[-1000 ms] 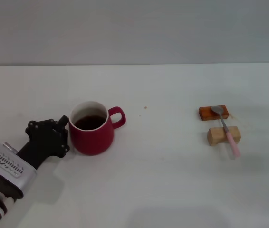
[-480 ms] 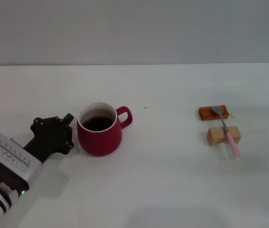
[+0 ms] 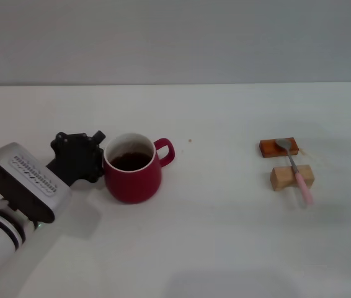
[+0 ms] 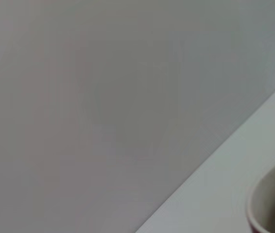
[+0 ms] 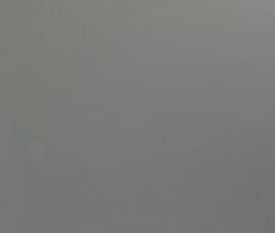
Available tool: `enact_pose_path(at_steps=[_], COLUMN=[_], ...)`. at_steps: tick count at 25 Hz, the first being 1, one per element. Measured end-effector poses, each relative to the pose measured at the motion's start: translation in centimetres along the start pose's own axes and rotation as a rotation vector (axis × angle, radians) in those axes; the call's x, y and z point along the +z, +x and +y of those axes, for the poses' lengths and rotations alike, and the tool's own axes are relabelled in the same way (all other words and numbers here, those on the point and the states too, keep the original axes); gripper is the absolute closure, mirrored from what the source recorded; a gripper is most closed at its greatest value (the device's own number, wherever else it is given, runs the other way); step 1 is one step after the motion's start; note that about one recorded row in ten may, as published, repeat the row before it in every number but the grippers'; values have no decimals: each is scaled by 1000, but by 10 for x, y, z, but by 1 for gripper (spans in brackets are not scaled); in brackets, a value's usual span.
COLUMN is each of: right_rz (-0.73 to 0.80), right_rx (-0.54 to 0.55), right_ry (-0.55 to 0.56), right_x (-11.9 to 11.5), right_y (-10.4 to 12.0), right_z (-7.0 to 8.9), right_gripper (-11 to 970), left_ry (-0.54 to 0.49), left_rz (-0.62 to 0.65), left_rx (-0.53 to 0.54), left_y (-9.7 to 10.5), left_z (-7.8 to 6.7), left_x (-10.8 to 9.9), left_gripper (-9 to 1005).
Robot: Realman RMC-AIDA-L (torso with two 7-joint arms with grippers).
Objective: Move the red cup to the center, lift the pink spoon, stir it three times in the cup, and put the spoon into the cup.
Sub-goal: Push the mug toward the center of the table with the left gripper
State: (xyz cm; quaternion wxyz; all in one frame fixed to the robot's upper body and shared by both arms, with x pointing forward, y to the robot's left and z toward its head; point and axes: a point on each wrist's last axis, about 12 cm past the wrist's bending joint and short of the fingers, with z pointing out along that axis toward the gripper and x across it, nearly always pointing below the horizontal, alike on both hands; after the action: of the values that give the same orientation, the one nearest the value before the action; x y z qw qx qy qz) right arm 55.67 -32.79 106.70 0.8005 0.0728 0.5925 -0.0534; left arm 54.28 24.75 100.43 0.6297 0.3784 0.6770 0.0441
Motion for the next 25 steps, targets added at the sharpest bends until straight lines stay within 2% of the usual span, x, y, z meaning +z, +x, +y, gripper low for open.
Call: enact_pose_path(at_steps=[6,18,25], right_rz=[-4,-8,-4], right_rx=[1,2,1], right_ry=[-4,-10,-17], right_x=[2,4,3], right_y=[-1,-2,-1], right_z=[1,3,4], right_gripper=[157,157,157], left_ry=[45,125,147], left_rz=[-37,-97,-111], left_rx=[63,59,46], left_y=[-9,-20,-22], left_z=[-10,-34,-43], left_x=[5,2,-2], left_gripper=[997,998,998])
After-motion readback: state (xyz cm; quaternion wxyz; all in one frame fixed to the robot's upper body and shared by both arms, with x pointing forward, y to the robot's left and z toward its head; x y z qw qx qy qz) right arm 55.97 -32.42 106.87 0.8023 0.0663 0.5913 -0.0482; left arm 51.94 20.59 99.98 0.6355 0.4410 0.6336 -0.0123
